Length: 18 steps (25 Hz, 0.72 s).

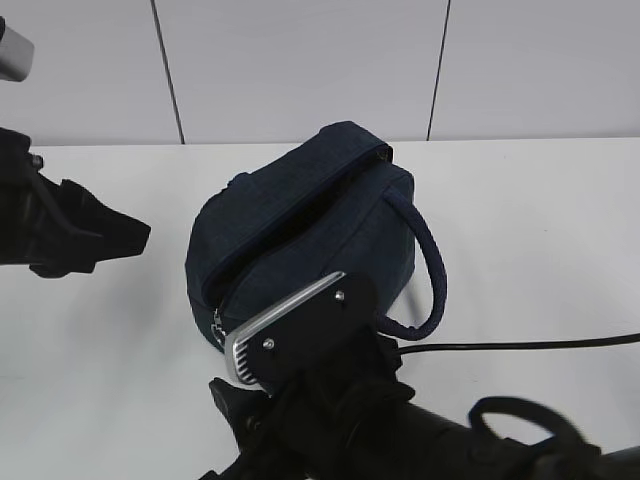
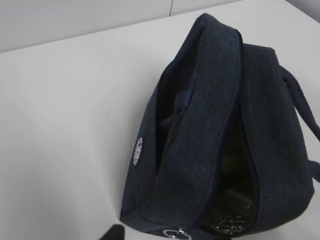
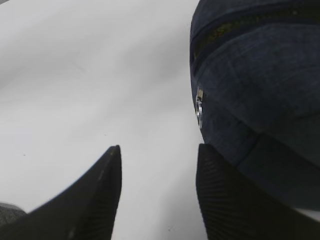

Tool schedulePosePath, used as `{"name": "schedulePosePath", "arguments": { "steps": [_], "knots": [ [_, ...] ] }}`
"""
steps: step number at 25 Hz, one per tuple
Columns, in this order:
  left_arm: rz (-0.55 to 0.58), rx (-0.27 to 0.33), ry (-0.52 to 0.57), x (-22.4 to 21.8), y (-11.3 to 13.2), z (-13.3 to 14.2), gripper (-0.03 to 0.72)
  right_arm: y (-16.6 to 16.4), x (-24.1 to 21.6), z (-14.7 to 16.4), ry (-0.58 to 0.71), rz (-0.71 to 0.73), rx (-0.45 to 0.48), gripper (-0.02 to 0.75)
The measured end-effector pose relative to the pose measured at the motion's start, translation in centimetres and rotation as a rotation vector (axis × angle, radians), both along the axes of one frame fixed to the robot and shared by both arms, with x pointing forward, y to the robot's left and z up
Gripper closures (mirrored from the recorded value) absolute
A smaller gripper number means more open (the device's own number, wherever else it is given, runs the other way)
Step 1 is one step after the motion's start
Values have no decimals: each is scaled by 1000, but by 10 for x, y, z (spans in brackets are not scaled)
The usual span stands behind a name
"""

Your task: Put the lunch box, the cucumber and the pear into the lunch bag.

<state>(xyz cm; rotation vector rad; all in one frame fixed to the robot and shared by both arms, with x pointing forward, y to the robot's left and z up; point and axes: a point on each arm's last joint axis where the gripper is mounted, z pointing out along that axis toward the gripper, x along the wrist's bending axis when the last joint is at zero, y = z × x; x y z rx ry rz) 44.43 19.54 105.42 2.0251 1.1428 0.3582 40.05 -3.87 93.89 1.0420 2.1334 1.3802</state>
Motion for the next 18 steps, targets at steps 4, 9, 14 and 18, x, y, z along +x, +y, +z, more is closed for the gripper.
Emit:
{"name": "schedulePosePath", "arguments": {
  "steps": [4, 9, 14, 18],
  "knots": [
    [-6, 2, 11, -1, 0, -1, 363, 8, 5, -28, 1, -18, -3, 360],
    [-10, 4, 19, -2, 0, -1, 363, 24, 16, -51, -10, -39, -14, 361],
    [-22, 7, 40, -3, -1, -2, 363, 39, 25, -63, -3, -71, -11, 363],
    [-19, -6, 50, -4, -1, -2, 363, 42, 37, -67, 5, -126, -1, 363]
  ]
}}
